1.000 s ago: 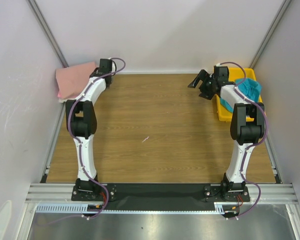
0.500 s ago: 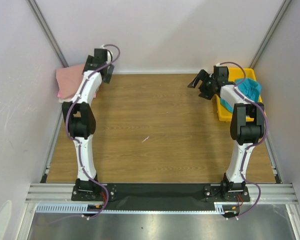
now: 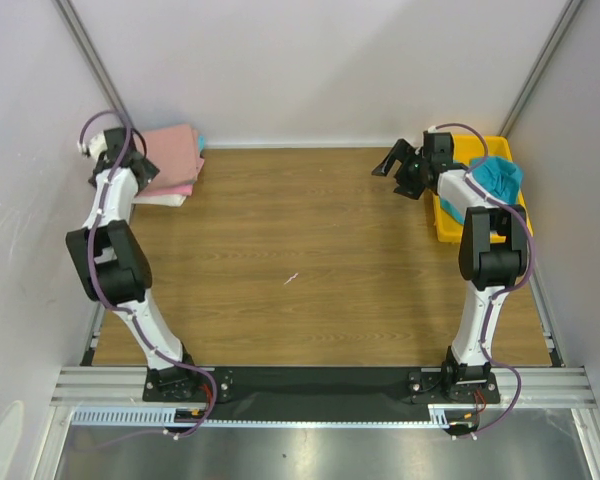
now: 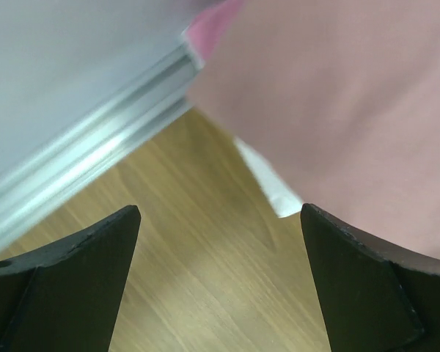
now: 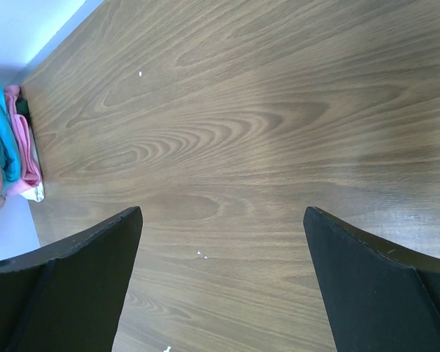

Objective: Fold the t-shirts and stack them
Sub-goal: Neatly place the folded tshirt to the corner

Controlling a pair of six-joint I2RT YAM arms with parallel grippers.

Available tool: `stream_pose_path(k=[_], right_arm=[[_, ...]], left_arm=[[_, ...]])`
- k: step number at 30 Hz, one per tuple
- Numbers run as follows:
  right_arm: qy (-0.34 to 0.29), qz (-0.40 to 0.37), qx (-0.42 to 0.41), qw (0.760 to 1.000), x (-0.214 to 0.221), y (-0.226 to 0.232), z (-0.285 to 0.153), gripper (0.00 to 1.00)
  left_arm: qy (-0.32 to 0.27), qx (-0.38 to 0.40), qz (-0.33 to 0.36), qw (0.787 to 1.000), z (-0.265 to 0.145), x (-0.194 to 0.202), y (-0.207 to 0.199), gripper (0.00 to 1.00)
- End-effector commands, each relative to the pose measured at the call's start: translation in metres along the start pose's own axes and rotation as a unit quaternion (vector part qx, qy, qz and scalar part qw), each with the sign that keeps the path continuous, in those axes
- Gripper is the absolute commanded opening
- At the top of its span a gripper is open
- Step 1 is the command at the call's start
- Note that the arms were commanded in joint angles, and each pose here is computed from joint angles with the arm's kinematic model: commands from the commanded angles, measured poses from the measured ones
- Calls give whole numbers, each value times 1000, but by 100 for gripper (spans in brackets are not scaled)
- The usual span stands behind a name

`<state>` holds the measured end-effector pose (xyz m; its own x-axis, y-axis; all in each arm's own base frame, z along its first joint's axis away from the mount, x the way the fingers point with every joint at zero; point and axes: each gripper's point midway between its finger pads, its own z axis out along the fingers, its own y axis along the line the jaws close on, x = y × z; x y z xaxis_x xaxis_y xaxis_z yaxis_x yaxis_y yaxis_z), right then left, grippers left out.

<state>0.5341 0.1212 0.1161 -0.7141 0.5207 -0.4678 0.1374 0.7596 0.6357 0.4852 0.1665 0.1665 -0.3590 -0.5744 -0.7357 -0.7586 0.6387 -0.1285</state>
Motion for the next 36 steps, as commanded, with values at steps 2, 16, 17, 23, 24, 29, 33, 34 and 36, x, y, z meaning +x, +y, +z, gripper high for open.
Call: stream_pose_path(k=[2, 16, 17, 23, 24, 29, 33, 34, 36], right_arm=[[-26, -17, -20, 999, -15, 20, -7, 100], [-22, -14, -1, 1000, -7, 15, -8, 100], [-22, -13, 0, 1000, -8, 14, -8, 100], [-20, -6, 7, 1000, -5, 13, -6, 100], [-21, -6, 6, 1000, -5, 14, -6, 100], [-20, -4, 12, 1000, -4, 14, -6, 100], [-18, -4, 16, 1000, -2, 14, -4, 100], [-20, -4, 16, 1000, -3, 14, -5, 100], [-16, -3, 18, 1000, -1, 13, -3, 100]], left_arm=[[-38, 26, -179, 983, -9, -9, -11, 97], [-126, 28, -320, 939, 36, -24, 23, 96], [-135, 33, -324, 936, 37, -29, 22, 96], [-150, 49, -348, 924, 56, -41, 24, 91], [-150, 52, -350, 923, 58, -44, 22, 90], [-135, 55, -353, 924, 73, -39, 16, 90], [-124, 61, -361, 922, 84, -33, 14, 90], [-121, 63, -364, 921, 86, -32, 14, 90], [-117, 61, -365, 922, 91, -29, 13, 89]])
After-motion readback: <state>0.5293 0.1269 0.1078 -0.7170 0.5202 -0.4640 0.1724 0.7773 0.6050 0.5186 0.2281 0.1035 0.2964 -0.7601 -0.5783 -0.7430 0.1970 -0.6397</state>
